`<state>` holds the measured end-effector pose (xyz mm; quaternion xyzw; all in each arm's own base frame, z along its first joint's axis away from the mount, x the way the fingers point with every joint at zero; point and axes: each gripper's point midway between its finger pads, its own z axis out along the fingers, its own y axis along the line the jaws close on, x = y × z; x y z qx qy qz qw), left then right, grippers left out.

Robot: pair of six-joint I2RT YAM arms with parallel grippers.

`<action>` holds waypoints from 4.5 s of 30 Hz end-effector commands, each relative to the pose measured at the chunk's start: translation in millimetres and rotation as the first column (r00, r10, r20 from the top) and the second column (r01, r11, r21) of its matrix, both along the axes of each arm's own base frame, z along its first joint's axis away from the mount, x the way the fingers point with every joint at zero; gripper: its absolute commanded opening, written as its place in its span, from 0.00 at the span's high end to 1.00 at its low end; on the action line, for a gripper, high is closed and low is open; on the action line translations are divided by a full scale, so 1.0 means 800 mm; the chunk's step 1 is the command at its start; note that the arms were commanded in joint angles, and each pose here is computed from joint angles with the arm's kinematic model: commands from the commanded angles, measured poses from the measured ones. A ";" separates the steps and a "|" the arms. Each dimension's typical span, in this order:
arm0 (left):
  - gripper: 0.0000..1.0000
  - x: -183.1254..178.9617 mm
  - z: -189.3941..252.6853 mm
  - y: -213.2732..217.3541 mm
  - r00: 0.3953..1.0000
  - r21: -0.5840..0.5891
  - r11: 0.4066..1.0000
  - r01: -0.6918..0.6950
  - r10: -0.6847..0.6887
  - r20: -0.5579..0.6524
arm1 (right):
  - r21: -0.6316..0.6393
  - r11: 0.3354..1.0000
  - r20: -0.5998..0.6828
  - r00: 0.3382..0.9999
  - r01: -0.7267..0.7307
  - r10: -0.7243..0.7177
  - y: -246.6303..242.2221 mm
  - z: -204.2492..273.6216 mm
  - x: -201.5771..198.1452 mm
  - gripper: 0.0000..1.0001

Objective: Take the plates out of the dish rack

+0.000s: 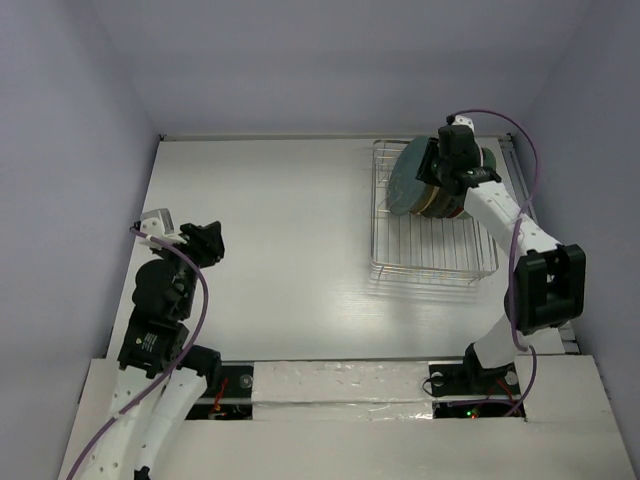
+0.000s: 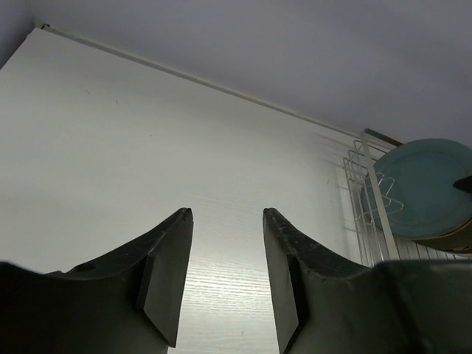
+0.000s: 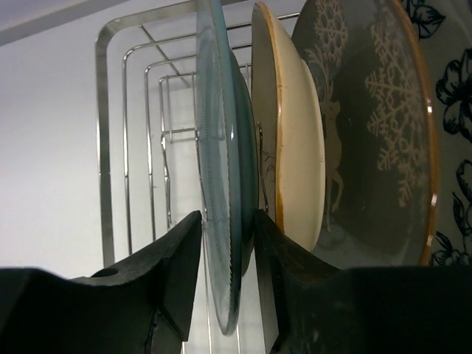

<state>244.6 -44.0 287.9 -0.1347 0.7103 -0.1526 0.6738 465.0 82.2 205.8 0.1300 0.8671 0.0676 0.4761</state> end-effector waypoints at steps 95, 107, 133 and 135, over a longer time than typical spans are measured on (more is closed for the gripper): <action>0.49 -0.002 0.006 -0.002 0.999 -0.017 1.000 0.008 -0.007 0.045 | 0.454 0.776 0.156 0.896 -0.438 0.415 0.462 -0.031 -0.079 0.35; 1.00 -0.007 0.010 -0.003 0.998 -0.019 1.000 0.017 -0.016 0.059 | -0.110 0.994 0.174 0.985 0.017 0.002 0.086 0.088 -0.074 0.92; 0.55 -0.009 0.012 -0.005 0.998 -0.020 0.999 0.026 -0.025 0.062 | -0.539 0.823 -0.064 0.966 0.178 -0.251 -0.055 0.044 0.019 0.83; 0.55 -0.010 0.011 -0.005 0.998 -0.022 0.999 0.026 -0.025 0.061 | -0.548 0.816 -0.057 0.966 0.181 -0.253 -0.056 0.057 0.023 0.97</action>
